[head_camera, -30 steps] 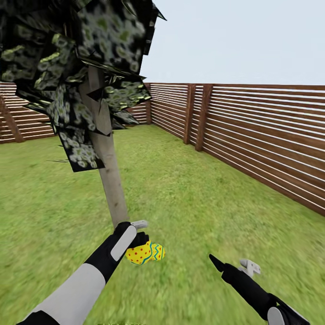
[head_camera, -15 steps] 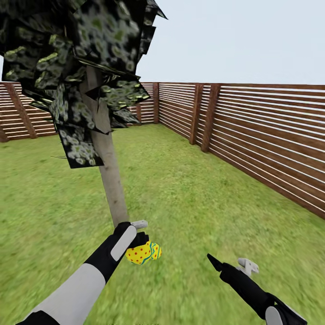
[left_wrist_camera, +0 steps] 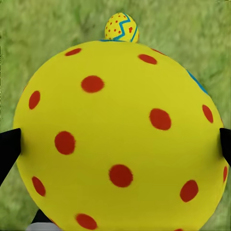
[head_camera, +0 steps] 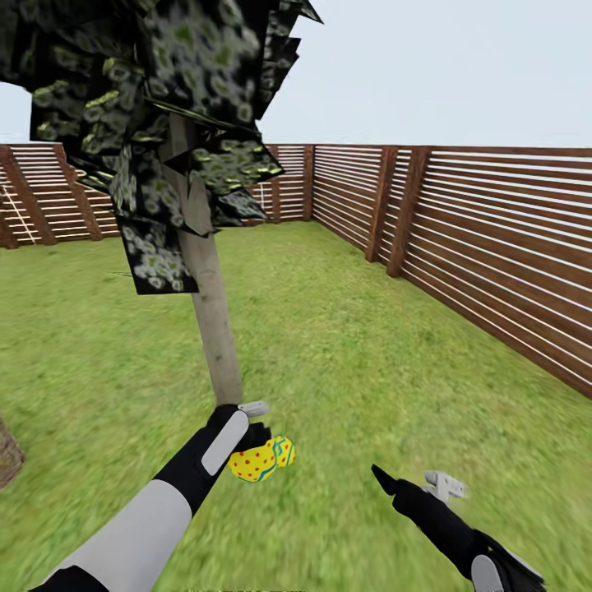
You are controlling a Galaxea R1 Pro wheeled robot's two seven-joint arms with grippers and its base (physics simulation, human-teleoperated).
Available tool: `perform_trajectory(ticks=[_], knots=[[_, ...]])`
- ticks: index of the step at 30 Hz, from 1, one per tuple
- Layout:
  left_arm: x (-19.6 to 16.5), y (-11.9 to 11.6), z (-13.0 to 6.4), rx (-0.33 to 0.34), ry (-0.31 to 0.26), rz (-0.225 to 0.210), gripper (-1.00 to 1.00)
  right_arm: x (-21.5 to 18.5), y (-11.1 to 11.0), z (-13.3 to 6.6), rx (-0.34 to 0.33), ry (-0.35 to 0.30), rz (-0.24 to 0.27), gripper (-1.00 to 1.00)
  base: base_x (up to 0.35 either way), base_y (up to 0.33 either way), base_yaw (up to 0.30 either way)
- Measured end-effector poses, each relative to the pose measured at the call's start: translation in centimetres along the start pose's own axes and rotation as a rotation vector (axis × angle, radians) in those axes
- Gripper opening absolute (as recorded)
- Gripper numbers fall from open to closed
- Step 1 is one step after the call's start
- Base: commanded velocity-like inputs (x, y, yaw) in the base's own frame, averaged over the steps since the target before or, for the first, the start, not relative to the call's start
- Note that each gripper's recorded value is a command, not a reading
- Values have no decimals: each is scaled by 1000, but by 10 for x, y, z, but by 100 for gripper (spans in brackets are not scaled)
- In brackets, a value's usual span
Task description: Take the three Easter eggs out of the wicker basket on the lawn in the garden, then place them on the lawn next to a single tree (choose any tree) so that all three eggs are next to the same tree and none are left in the basket.
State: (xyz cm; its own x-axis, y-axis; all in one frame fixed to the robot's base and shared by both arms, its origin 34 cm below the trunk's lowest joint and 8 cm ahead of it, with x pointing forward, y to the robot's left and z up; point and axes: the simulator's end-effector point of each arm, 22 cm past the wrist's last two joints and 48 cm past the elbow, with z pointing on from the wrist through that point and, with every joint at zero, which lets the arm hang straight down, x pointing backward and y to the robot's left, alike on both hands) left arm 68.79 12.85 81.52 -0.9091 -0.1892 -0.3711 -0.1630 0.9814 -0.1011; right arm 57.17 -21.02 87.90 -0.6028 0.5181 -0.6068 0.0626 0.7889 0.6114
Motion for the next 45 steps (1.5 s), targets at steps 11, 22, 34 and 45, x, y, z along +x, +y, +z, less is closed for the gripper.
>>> perform_trajectory(ticks=[11, 22, 34, 45], knots=[[5, 2, 6, -3, 14, -2, -100, 13, -1, 7, 31, 33, -10, 100, 58, 12, 195], [9, 3, 12, -6, 26, -3, -100, 17, -4, 9, 37, 44, -6, 100, 250, -32, 187], [11, 5, 19, -11, 26, -14, -100, 25, -4, 13, 36, 64, -10, 100, 217, -192, 184], [15, 6, 23, -15, 37, -16, -100, 28, -7, 14, 43, 70, -24, 100, 68, -104, 104]])
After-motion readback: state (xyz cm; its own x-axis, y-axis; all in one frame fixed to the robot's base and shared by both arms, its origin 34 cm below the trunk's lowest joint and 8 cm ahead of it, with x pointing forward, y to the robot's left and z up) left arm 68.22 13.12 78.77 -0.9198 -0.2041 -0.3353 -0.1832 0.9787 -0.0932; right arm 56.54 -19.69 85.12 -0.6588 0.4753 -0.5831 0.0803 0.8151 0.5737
